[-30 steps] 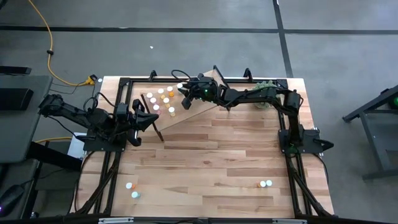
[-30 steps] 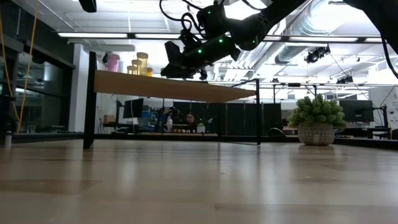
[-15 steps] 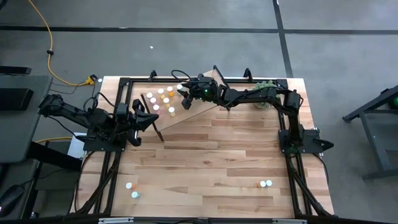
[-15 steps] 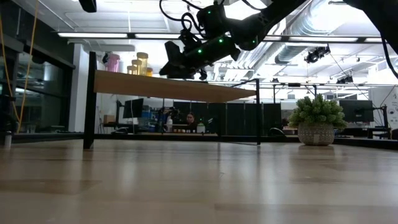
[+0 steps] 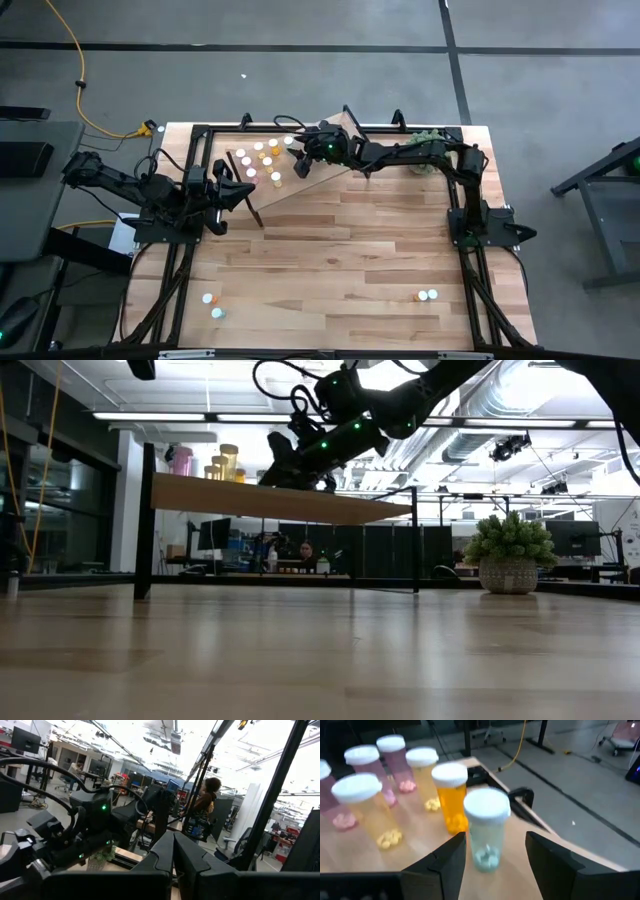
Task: Pick and place medicine bottles onto shelf by color
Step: Put the right orange pill bottle on the shelf aligned with the other orange pill bottle
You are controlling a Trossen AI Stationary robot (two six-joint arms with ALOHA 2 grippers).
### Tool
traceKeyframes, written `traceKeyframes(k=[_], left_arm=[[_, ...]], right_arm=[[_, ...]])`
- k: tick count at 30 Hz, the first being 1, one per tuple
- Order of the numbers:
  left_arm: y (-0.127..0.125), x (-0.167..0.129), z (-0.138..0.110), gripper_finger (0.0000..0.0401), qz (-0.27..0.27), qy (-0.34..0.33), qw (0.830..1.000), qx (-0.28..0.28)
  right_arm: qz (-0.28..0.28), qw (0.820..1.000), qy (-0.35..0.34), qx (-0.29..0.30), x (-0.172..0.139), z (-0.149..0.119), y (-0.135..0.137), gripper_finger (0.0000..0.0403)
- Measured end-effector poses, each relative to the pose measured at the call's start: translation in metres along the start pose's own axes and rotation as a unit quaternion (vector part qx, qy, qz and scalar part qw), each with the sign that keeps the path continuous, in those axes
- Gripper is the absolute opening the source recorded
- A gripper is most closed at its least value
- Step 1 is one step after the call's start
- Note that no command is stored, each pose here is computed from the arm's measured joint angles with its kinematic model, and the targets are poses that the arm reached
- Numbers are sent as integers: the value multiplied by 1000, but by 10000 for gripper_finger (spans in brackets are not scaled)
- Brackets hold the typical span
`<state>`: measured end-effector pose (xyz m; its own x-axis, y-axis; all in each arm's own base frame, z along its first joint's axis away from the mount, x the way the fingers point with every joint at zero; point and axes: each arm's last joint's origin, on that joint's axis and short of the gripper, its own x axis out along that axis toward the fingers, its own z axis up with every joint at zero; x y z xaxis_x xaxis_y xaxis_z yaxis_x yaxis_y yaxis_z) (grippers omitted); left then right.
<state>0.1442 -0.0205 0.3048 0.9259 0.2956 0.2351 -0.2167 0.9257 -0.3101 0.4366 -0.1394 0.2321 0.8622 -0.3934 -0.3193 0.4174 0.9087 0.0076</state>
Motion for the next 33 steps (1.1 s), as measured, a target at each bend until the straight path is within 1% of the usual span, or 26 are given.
traceKeyframes(k=[6,8,12,14,15,18,21,23,25,27,28,29,33], left_arm=[[0,0,0,0,0,0,1000,0],[0,0,0,0,1,0,1000,1],[0,0,0,0,2,0,1000,8],[0,0,0,0,-2,0,1000,1],[0,0,0,0,-5,1,1000,0],[-1,0,-1,0,-12,5,1000,2],[-1,0,-1,0,-12,5,1000,2],[0,0,-1,0,-9,5,1000,6],[0,0,-1,0,2,4,1000,23],[1,0,-1,0,8,3,999,36],[1,0,-1,0,10,2,999,41],[1,0,-1,0,12,2,999,44],[1,0,-1,0,13,2,999,46]], right_arm=[[-2,997,74,-21,-29,13,-3,197],[11,995,101,-25,-43,18,-4,197],[67,987,143,-21,-84,37,-2,197],[81,985,151,-23,-110,43,2,197],[85,984,153,-23,-124,42,4,197],[74,989,124,13,-173,30,8,197],[67,992,74,82,-225,7,14,197],[85,987,30,132,-254,-8,20,197],[112,977,-21,178,-276,-19,24,197],[136,967,-72,202,-292,-27,27,197],[147,964,-95,203,-298,-30,28,197],[156,962,-114,191,-302,-33,28,197],[175,965,-168,99,-311,-35,33,197]])
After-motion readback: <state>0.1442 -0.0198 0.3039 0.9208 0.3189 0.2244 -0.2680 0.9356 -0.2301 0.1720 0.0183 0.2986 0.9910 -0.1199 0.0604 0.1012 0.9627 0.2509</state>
